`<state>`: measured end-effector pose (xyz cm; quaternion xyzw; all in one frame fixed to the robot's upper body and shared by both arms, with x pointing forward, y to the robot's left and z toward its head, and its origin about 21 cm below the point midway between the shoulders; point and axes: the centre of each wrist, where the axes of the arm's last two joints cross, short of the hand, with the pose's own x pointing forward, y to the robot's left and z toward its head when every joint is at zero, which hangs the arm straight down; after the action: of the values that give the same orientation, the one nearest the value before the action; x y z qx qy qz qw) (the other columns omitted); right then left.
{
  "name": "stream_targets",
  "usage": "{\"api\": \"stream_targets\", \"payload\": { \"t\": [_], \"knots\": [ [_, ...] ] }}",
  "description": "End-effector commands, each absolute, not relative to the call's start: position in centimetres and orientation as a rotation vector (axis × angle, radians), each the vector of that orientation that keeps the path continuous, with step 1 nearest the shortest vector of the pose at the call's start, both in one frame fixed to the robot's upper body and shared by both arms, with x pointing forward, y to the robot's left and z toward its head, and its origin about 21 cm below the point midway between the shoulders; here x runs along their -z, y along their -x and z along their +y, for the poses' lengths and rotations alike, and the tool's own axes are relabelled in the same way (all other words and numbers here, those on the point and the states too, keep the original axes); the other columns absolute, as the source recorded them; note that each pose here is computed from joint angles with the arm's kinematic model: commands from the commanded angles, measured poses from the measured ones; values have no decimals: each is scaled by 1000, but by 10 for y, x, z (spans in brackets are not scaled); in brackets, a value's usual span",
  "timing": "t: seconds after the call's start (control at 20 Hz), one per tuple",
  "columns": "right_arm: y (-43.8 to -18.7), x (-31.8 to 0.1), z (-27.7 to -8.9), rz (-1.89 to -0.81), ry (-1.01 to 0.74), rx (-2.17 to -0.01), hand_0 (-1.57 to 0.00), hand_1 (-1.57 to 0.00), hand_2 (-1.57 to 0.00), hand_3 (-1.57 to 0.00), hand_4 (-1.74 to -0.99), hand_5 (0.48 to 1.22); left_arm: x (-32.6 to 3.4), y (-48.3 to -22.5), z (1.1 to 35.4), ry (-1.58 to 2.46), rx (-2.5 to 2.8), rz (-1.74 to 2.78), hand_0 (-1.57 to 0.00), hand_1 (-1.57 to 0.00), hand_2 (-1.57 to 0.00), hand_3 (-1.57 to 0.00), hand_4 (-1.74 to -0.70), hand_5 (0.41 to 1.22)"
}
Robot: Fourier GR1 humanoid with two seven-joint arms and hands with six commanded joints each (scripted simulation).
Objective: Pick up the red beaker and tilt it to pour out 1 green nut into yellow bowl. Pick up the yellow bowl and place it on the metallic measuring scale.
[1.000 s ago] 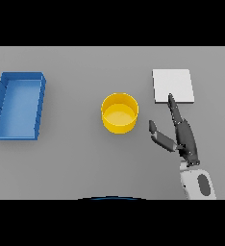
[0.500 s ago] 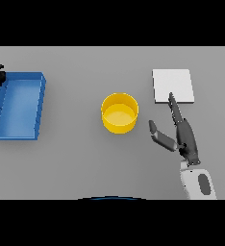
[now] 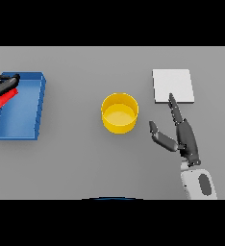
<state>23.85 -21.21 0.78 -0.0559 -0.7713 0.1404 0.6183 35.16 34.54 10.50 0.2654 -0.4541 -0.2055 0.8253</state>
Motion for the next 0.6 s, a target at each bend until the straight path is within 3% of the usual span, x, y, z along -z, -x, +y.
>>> {"api": "stream_targets", "payload": {
  "t": [0.0,0.2,0.4,0.55],
  "knots": [
    [-237,-9,-215,-1781,119,-317,1,1,1,1,-1145,685,-105,-352,346,-586,461,-960,-410,-361,-343,-289,-762,651],
    [-238,-10,-212,-1764,140,-327,1,1,1,1,-1164,688,-96,-358,347,-619,458,-977,-167,-147,-140,-118,-724,647],
    [-237,-12,-212,-1743,187,-354,1,1,1,1,-1175,672,-99,-363,342,-651,434,-1034,-68,-60,-57,-48,-708,658],
    [-241,-18,-207,-1762,180,-485,1,1,1,1,-1132,703,-97,-359,345,-658,418,-1081,-34,-30,-29,-24,-710,679]
  ]
}}
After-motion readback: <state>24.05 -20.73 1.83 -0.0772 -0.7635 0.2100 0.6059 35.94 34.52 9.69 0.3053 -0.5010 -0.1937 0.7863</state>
